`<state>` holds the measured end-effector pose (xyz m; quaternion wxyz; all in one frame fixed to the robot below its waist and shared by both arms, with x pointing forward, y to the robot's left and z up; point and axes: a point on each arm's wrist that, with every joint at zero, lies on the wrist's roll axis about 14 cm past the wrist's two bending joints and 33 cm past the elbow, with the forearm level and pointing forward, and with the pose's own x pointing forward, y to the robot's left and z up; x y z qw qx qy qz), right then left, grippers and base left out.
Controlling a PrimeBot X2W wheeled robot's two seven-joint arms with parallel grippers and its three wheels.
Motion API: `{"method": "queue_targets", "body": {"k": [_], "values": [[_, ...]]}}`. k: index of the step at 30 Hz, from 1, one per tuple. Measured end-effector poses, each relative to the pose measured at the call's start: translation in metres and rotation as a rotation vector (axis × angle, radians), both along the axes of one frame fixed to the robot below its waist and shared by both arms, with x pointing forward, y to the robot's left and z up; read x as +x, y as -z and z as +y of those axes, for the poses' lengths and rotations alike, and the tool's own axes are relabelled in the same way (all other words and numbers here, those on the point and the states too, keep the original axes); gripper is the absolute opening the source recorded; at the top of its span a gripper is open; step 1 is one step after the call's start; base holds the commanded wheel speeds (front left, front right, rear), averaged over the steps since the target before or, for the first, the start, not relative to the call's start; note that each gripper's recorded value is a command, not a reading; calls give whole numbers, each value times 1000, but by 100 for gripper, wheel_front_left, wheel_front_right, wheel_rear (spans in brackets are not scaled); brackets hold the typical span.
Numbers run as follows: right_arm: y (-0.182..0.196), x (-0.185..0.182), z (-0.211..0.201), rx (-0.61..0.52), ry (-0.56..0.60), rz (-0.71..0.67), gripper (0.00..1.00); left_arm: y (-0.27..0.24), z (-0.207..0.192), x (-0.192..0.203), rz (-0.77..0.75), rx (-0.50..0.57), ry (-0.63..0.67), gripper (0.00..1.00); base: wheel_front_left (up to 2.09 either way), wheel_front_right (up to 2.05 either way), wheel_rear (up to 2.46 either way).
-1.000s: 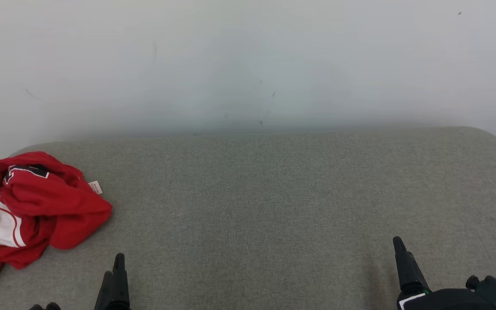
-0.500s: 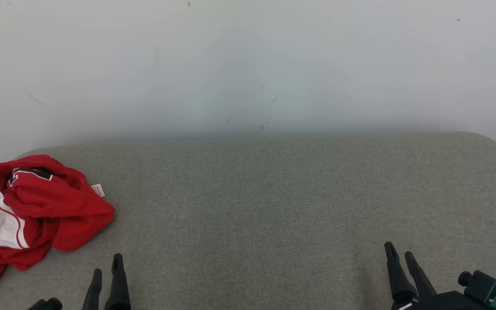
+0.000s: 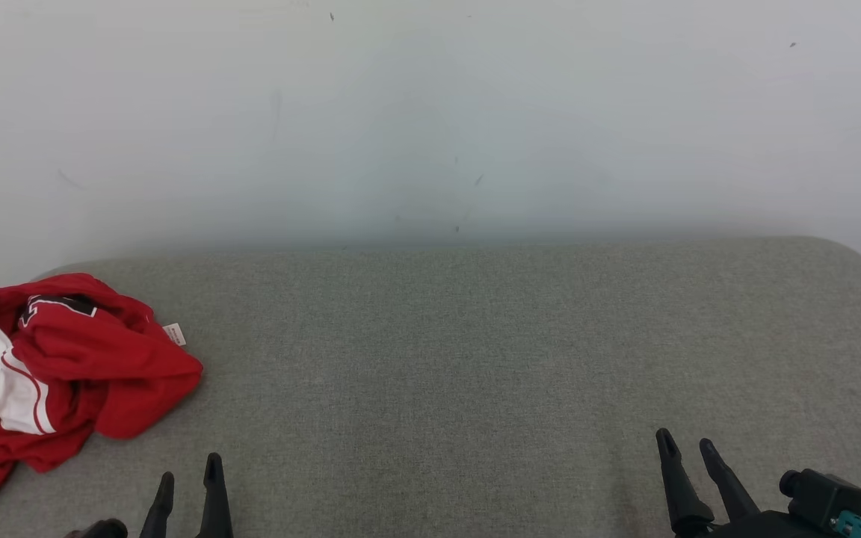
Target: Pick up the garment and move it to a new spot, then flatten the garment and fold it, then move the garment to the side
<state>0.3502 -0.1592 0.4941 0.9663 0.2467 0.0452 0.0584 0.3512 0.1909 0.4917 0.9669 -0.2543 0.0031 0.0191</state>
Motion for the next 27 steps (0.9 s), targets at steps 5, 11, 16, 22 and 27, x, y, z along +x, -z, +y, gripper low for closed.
{"method": "queue_targets", "body": {"k": [5,11,16,22,27], "values": [[-2,0,-1,-52,-1,-9,100,0,0,0,-4,57,4,100,0,0,0],[-2,-2,-1,-96,-3,-12,100,-4,1,0,-20,121,8,100,0,0,0],[-2,-3,-3,-134,3,-14,100,-5,-2,0,-30,168,25,100,0,0,0],[-3,-4,-4,-182,1,-21,100,-7,-6,-1,-43,212,41,100,0,0,0],[-4,-5,-5,-213,3,-24,100,-8,-8,-1,-54,236,50,100,0,0,0]]}}
